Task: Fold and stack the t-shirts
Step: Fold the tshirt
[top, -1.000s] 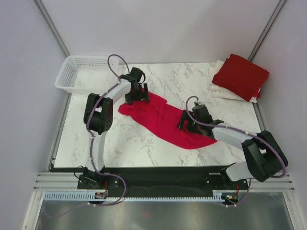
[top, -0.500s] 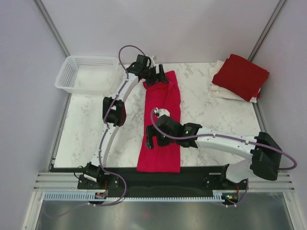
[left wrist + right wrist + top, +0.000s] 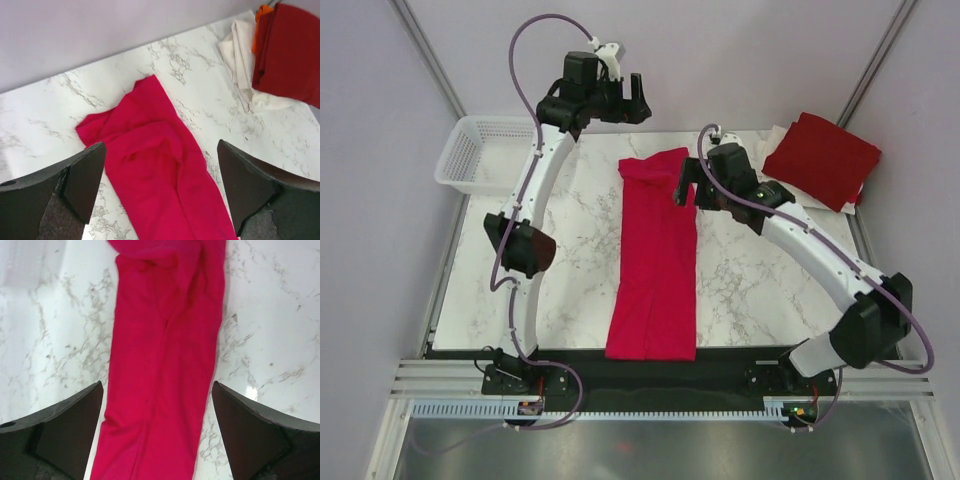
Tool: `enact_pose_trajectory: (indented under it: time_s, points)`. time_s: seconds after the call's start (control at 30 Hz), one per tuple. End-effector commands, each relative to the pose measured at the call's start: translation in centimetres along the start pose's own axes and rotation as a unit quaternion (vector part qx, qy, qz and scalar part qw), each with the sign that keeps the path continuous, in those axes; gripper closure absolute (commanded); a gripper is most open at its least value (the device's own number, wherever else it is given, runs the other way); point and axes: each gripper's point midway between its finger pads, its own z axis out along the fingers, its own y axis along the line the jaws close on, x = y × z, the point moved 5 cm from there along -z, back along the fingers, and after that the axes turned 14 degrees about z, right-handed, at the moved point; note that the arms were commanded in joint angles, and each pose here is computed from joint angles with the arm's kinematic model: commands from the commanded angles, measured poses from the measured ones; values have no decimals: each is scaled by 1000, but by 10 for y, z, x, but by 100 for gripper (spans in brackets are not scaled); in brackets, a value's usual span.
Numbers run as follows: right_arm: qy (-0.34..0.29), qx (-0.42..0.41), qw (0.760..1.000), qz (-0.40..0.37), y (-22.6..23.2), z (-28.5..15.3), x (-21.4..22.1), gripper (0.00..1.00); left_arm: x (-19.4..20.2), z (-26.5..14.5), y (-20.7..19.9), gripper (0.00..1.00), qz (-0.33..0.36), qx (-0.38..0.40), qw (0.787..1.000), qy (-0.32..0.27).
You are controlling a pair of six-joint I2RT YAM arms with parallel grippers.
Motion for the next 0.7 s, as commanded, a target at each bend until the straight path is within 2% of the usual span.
enact_pose_trajectory:
  time_s: [0.0,0.07,0.1,0.17,0.27,0.3,0.33,0.37,0.4,0.47,0.5,0.57,0.6,0.63,0.67]
  points:
    - [13,24,1000,3,-13,43,-17,2,-11,-34,1,0,31,-41,999,7]
    - [5,20,999,28,-20,64,-45,2,-13,-58,-11,0,14,-38,999,14]
    - [8,21,999,34,-24,75,-51,4,6,-58,-15,0,4,-34,998,45]
    - [11,24,999,45,-31,110,-68,9,20,-66,-33,0,4,-25,997,67]
    - [9,24,998,58,-41,156,-89,20,47,-93,-60,0,39,-16,994,103]
    - [21,41,997,63,-54,180,-81,21,64,-106,-66,0,50,-14,991,122]
    - [-2,31,997,71,-55,187,-101,25,69,-116,-67,0,63,-30,990,125]
    - [3,20,997,79,-54,196,-102,26,94,-118,-70,0,70,-32,985,155]
    - [19,27,996,87,-67,219,-93,28,101,-126,-68,0,70,-45,983,161]
    - [12,4,995,98,-64,235,-105,28,102,-155,-71,0,59,-57,986,143]
    - [17,1,995,99,-69,253,-102,30,123,-160,-73,0,53,-53,984,159]
    - [19,1,995,99,-73,269,-98,33,125,-188,-79,0,45,-50,989,131]
    - [26,9,994,101,-81,282,-89,35,147,-192,-78,0,41,-56,986,149]
    - [17,4,995,100,-81,287,-91,35,144,-208,-80,0,39,-62,990,119]
    - [17,5,995,102,-84,292,-89,35,149,-213,-81,0,30,-64,991,113]
